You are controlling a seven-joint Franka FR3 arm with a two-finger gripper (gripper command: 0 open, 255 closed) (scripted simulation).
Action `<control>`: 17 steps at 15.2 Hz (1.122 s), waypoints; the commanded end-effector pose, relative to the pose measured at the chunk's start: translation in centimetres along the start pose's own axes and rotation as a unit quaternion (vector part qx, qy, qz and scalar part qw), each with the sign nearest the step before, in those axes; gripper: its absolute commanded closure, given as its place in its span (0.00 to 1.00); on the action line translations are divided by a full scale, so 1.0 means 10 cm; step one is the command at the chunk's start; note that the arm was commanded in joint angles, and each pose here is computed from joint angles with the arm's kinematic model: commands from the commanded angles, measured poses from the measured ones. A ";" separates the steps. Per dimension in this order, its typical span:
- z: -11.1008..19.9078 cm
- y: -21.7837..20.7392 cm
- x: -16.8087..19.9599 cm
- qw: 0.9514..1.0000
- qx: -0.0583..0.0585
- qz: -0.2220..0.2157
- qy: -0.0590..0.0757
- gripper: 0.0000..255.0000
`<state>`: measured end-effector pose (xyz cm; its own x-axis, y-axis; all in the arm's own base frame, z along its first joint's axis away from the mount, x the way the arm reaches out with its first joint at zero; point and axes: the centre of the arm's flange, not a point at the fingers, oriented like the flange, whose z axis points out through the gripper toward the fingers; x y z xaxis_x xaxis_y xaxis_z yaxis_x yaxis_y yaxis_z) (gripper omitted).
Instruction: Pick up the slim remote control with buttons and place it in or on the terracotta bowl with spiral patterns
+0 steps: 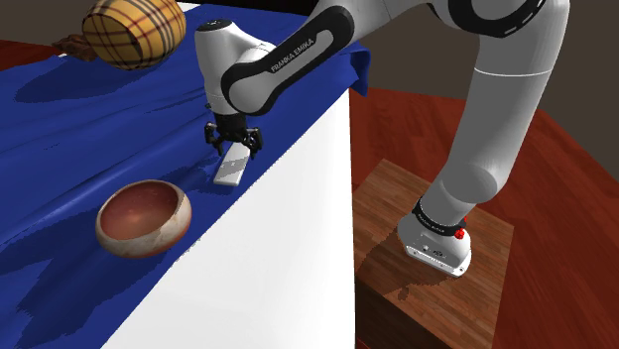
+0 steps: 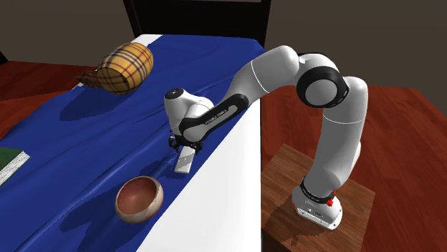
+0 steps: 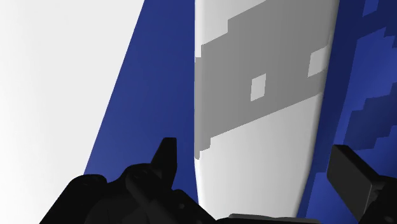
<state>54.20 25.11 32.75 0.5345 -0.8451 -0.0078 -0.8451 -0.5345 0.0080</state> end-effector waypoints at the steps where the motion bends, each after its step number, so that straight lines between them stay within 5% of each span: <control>1: 0.00 0.00 0.00 1.000 0.000 0.000 0.000 0.00; 2: 0.00 0.00 0.00 1.000 0.000 0.000 0.000 1.00; 11: 0.00 0.00 0.00 1.000 0.000 0.000 0.000 1.00; 17: -0.32 0.00 0.00 1.000 0.000 0.000 0.000 1.00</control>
<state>54.24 25.16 35.28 0.5344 -0.8452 -0.0078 -0.8452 -0.5344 0.0079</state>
